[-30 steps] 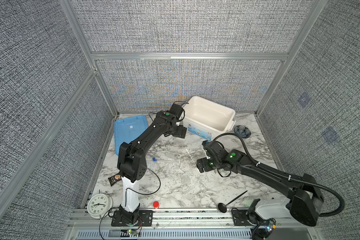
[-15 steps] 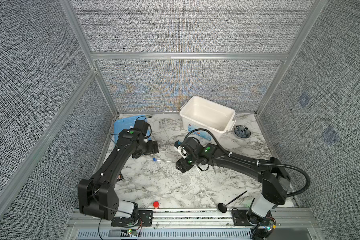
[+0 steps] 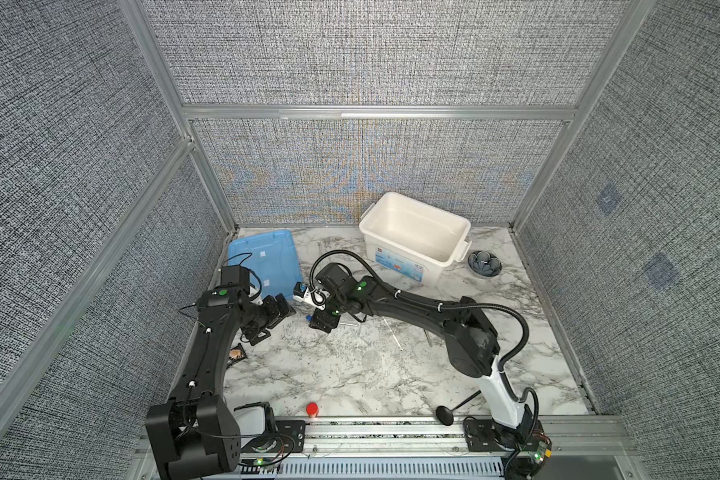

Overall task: Organize the chemistry lab equipment
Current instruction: 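Grasp a blue-capped test tube with the right gripper while the left arm draws back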

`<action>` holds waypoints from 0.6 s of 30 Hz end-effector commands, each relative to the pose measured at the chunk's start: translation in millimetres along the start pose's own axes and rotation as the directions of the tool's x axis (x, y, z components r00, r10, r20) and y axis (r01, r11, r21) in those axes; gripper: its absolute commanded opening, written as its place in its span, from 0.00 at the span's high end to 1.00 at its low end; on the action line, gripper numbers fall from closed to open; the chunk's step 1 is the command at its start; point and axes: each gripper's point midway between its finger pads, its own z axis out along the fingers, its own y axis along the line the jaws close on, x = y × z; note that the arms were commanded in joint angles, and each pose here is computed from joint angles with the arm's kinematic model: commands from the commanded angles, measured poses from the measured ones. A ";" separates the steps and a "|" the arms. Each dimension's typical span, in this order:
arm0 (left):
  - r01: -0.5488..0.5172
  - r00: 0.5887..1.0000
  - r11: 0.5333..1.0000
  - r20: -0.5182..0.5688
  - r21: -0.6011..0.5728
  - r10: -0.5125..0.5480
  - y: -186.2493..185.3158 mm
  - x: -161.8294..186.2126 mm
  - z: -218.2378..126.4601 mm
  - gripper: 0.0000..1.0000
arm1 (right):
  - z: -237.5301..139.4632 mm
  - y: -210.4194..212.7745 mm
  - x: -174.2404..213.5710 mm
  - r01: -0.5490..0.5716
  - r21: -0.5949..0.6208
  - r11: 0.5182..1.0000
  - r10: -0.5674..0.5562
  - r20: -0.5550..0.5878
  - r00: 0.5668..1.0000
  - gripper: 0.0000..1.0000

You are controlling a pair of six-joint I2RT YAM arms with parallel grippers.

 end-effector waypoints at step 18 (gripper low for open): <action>0.128 0.991 0.988 -0.037 0.083 -0.125 5.8 -4.3 12.6 0.07 | 54.1 -15.3 29.0 0.038 -0.031 0.999 -0.042 -0.148 0.988 0.44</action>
